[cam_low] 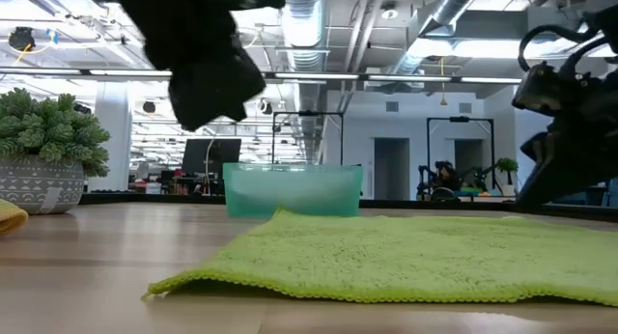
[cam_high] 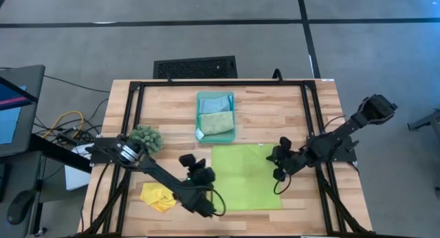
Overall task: Fold microfiber towels
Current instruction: Fold the light green microfiber cloth
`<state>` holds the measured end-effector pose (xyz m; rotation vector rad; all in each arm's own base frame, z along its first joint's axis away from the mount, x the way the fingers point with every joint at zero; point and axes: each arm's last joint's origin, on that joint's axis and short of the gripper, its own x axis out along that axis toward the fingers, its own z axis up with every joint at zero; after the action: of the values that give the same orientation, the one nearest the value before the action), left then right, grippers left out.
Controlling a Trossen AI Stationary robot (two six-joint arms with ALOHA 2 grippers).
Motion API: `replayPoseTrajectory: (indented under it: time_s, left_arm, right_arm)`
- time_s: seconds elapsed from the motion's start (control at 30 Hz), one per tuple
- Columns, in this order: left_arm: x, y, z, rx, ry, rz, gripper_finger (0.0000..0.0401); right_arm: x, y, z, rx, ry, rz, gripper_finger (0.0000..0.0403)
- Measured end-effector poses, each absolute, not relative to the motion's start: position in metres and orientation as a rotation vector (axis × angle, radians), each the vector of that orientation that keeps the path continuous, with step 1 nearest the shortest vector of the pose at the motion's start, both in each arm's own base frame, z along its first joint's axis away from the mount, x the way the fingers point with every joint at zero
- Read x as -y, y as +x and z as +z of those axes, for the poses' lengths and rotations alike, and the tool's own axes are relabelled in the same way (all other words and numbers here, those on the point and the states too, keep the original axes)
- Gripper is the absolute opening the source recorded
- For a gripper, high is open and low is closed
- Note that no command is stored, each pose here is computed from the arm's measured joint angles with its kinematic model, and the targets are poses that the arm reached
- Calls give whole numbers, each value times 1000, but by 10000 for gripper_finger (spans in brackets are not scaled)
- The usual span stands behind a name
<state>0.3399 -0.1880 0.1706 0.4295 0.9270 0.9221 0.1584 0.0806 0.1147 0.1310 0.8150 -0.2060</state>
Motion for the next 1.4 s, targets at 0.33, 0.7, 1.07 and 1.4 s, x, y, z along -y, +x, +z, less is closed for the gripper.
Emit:
replayPoseTrajectory:
  time_s: [0.33, 0.7, 1.07, 1.4]
  left_arm:
    - [166, 304, 152, -809, 14, 696, 2]
    - [98, 323, 118, -806, -286, 673, 94]
    - [77, 337, 120, -693, -480, 722, 184]
    - [58, 332, 108, -590, -499, 784, 148]
  right_arm:
    - [-78, 157, 125, -728, 212, -205, 25]
    - [-75, 159, 125, -721, 189, -225, 21]
    - [-74, 160, 125, -725, 169, -220, 26]
    - [-73, 160, 125, -726, 146, -216, 26]
